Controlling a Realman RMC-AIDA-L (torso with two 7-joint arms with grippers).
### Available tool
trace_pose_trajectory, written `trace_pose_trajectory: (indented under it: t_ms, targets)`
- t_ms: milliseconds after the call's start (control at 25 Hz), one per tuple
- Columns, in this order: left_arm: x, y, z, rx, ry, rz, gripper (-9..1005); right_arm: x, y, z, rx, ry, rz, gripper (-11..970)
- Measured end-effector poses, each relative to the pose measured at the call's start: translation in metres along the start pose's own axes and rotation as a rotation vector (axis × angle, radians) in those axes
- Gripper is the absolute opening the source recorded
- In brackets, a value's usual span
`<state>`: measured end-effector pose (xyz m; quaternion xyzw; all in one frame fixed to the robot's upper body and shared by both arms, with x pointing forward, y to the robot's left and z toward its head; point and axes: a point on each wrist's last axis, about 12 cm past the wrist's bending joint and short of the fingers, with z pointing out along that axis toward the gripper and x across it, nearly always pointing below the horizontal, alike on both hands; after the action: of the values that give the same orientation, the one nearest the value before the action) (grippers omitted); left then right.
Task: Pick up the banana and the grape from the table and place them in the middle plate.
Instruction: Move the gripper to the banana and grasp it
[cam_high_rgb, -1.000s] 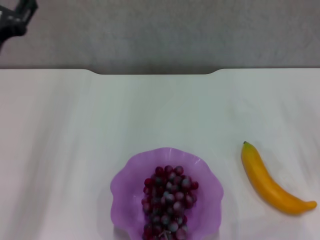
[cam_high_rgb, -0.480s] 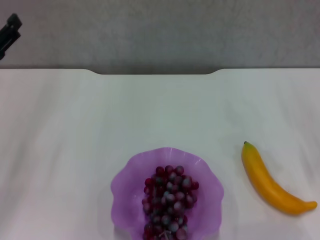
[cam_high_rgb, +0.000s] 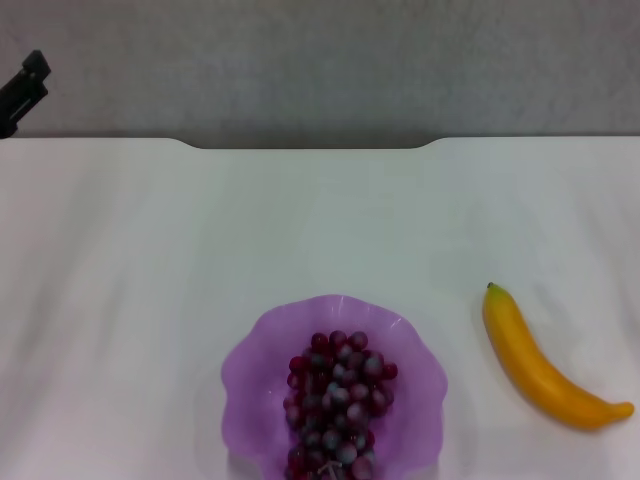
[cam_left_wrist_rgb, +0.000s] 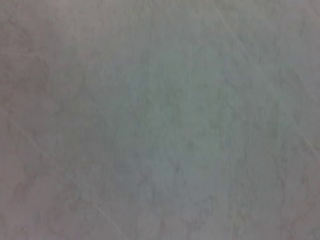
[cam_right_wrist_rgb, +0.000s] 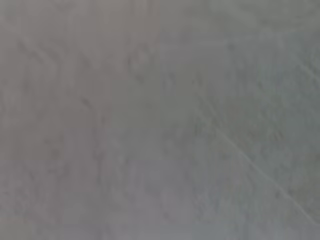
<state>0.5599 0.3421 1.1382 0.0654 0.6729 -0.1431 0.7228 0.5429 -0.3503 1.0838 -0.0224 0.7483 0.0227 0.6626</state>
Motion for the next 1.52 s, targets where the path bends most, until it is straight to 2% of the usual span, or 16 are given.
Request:
trace_pose_trajectory:
  t_ms: [240, 440, 760, 920, 1240, 1520]
  targets:
    - [0.001, 0.000, -0.002, -0.001, 0.002, 0.001, 818, -0.015, 0.018, 0.006, 0.029, 0.085, -0.030, 481]
    - [0.001, 0.000, -0.002, -0.001, 0.003, 0.001, 818, -0.015, 0.033, 0.008, 0.001, 0.119, -0.045, 481]
    - [0.001, -0.001, -0.002, -0.001, 0.003, 0.000, 818, -0.015, 0.079, 0.012, -0.111, 0.165, -0.082, 481]
    - [0.002, 0.000, -0.003, -0.006, 0.004, -0.002, 818, -0.017, 0.094, 0.012, -0.115, 0.214, -0.101, 481]
    - [0.001, 0.001, -0.006, -0.015, -0.002, -0.007, 818, -0.028, 0.107, 0.013, -0.075, 0.308, -0.102, 481]
    - [0.001, 0.002, -0.007, -0.017, -0.001, -0.006, 818, -0.030, 0.114, 0.017, -0.149, 0.342, -0.060, 481]
